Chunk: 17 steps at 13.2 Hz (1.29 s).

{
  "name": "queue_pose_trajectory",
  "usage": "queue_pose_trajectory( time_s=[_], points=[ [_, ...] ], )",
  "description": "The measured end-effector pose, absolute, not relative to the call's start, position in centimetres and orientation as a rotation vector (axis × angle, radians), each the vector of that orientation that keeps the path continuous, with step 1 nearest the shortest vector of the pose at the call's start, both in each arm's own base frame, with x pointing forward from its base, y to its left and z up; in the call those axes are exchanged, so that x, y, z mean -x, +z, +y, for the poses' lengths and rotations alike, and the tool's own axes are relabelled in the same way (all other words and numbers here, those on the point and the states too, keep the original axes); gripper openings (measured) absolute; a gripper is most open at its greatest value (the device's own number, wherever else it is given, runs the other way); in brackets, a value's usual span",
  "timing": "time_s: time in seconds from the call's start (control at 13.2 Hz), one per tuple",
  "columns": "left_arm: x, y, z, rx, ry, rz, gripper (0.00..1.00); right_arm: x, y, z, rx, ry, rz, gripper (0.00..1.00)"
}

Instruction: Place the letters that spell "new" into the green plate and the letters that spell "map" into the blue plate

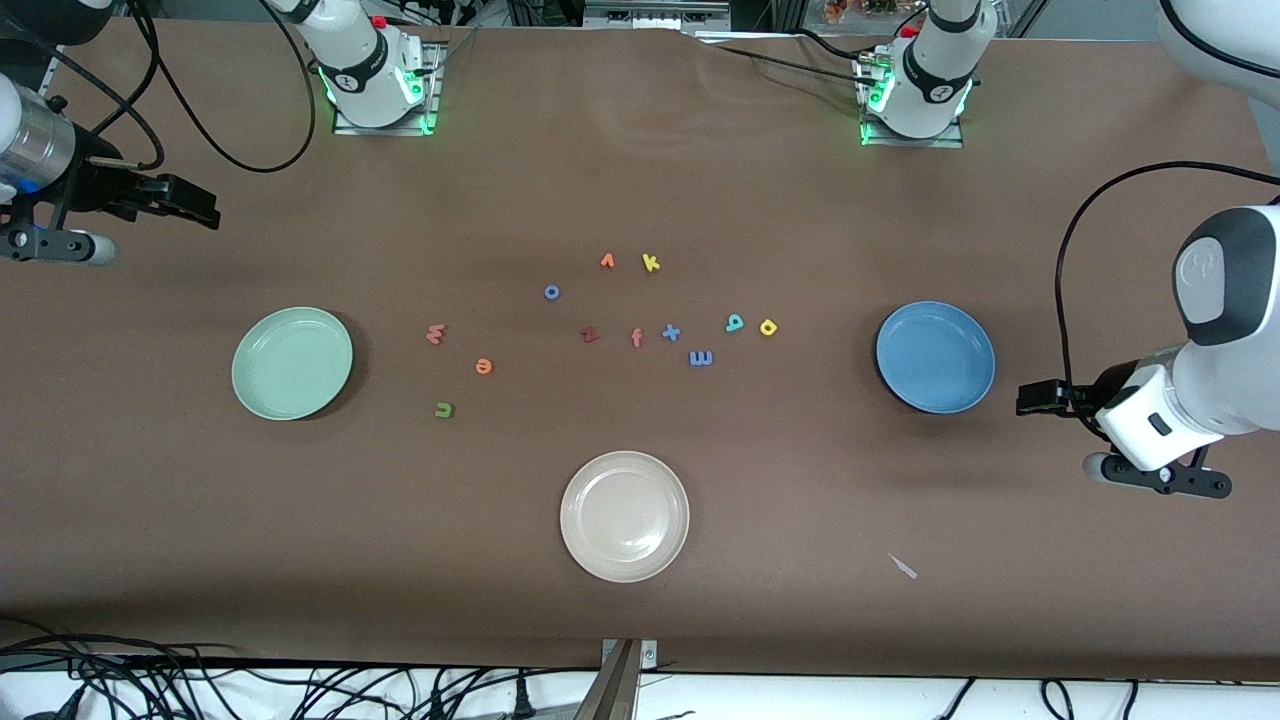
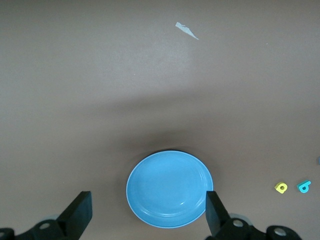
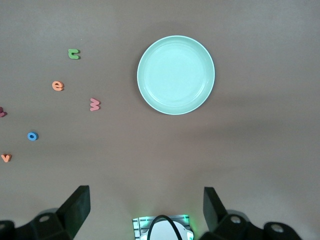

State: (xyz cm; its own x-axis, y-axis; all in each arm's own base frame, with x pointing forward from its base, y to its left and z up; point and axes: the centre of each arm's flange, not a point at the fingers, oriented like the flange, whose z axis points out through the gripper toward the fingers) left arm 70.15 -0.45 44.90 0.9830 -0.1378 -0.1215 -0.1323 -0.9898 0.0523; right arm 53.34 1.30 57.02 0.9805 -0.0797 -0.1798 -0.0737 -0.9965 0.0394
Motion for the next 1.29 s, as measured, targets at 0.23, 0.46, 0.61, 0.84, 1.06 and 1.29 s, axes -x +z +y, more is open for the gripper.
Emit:
queue_pose_trajectory(
  time_s=[0.23,0.46,0.61,0.84,1.06,1.29],
  points=[
    [-70.15,44.9,-0.8,-3.084,-0.194,-0.218,1.0,-53.34,57.0,1.31,-3.094,-0.284,-0.12,1.0],
    [-70.14,44.92,-1.01,-3.084,-0.194,-0.223,1.0,-53.33,57.0,1.34,-3.095,-0.284,-0.119,1.0],
    [-70.14,44.94,-1.09,-3.084,-0.193,-0.224,1.0,-53.33,57.0,1.36,-3.095,-0.285,-0.119,1.0],
    [-70.14,44.95,-1.11,-3.084,-0.193,-0.225,1.0,-53.33,57.0,1.39,-3.095,-0.285,-0.117,1.0],
    [-70.14,44.96,-1.11,-3.084,-0.193,-0.225,1.0,-53.33,57.0,1.4,-3.095,-0.285,-0.117,1.0],
    [-70.14,44.96,-1.11,-3.084,-0.193,-0.225,1.0,-53.33,57.0,1.4,-3.095,-0.285,-0.117,1.0]
  ],
)
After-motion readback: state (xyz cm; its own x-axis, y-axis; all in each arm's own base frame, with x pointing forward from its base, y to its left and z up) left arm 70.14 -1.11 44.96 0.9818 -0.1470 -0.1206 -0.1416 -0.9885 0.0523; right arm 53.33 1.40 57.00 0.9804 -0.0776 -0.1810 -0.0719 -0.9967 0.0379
